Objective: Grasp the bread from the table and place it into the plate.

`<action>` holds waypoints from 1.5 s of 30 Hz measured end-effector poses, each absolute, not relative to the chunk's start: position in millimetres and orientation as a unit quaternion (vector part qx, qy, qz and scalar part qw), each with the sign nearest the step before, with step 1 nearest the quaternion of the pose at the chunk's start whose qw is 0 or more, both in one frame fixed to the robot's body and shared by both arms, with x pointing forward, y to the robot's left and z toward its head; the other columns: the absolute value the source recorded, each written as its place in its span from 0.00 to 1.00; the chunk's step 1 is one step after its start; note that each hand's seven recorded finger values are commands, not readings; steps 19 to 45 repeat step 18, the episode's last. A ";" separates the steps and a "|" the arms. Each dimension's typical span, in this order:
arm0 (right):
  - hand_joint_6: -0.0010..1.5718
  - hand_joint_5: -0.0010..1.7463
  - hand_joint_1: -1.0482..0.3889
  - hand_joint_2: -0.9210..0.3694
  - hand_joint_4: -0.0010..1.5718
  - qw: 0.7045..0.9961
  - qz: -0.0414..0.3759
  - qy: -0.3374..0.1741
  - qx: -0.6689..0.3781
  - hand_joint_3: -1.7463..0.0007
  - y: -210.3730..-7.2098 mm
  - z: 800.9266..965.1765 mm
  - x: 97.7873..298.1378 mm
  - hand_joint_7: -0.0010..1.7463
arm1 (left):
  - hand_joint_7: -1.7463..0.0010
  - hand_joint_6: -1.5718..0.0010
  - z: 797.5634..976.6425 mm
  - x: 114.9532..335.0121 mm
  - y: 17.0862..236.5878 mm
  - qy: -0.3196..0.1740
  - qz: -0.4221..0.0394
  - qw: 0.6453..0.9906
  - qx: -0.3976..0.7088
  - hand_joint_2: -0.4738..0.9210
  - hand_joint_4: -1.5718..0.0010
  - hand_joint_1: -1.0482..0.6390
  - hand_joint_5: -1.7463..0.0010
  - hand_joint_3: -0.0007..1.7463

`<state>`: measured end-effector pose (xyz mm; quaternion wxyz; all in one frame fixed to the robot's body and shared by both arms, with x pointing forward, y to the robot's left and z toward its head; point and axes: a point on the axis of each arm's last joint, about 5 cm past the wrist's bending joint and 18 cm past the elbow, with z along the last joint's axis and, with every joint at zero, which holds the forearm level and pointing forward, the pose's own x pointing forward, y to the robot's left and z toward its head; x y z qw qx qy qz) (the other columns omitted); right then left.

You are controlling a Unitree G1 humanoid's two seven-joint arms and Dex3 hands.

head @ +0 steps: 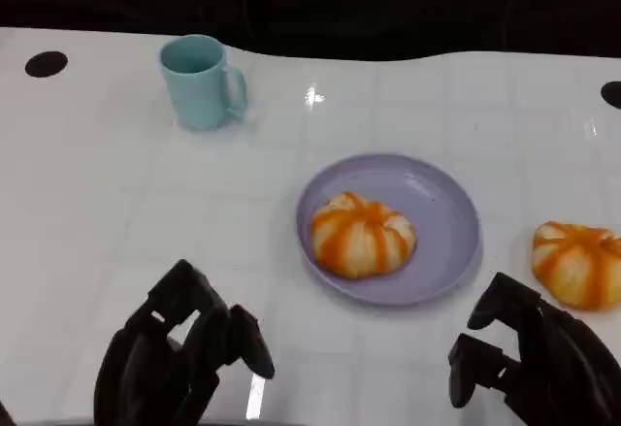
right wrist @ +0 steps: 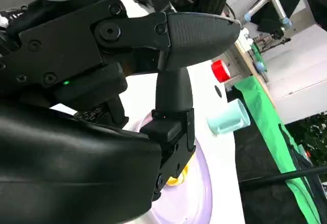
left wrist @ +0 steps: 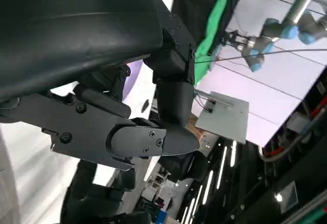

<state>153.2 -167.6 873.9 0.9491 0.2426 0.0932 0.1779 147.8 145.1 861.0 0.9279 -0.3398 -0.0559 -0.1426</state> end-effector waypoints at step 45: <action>0.32 1.00 0.34 0.00 0.49 0.949 0.177 0.092 0.245 0.74 -170.8 874.2 152.8 0.99 | 0.00 0.67 854.8 143.1 145.9 -0.038 -0.125 0.923 -0.362 1.00 0.50 0.31 0.00 0.22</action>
